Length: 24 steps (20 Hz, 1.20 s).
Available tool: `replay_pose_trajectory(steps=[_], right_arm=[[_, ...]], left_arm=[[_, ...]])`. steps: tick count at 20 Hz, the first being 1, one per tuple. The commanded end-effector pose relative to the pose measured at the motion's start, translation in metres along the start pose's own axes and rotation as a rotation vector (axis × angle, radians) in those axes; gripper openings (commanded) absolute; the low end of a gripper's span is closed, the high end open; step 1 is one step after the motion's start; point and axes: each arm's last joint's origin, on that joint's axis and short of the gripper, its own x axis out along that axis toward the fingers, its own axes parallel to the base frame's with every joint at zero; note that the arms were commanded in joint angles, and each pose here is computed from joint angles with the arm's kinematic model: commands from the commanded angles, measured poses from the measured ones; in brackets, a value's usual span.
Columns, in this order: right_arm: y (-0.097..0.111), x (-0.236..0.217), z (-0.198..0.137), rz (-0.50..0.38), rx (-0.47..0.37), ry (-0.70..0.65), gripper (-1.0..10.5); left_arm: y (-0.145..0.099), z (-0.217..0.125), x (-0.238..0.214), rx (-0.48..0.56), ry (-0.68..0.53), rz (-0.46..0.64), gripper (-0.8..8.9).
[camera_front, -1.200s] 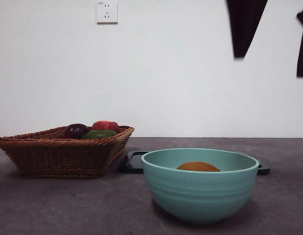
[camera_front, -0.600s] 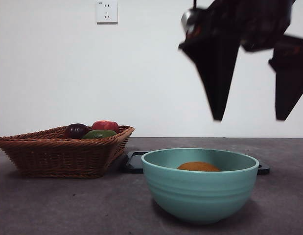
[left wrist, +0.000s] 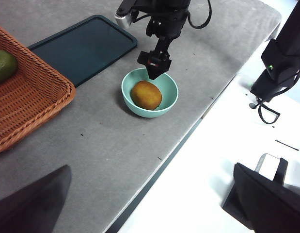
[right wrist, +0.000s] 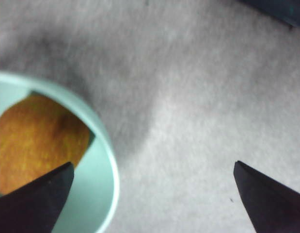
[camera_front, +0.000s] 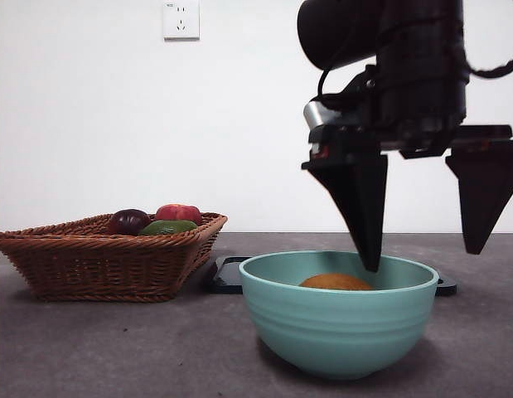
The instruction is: Pick up the wifruite, put it on the bowl, pick up the plate, put it on desk
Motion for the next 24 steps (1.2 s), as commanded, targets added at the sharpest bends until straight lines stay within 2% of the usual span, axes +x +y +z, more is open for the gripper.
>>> replay_pose_trajectory(steps=[1, 6, 11, 15, 24], right_arm=[[0.005, 0.009, 0.006, -0.001, -0.02, 0.022, 5.8], [0.009, 0.024, 0.011, 0.037, -0.023, 0.062, 5.1], [0.013, 0.026, 0.014, 0.119, -0.035, 0.067, 1.4], [0.014, 0.025, 0.013, 0.147, -0.061, 0.077, 0.1], [0.01, 0.015, 0.02, 0.166, -0.049, 0.06, 0.1]], left_arm=[[0.0, 0.002, -0.003, 0.017, -0.019, -0.009, 6.25], [0.0, 0.002, -0.003, 0.02, -0.02, -0.009, 6.25], [0.0, 0.002, -0.003, 0.021, -0.02, -0.009, 6.25], [0.0, 0.002, -0.003, 0.021, -0.02, -0.009, 6.25], [-0.001, 0.003, -0.003, 0.02, -0.027, -0.01, 6.25]])
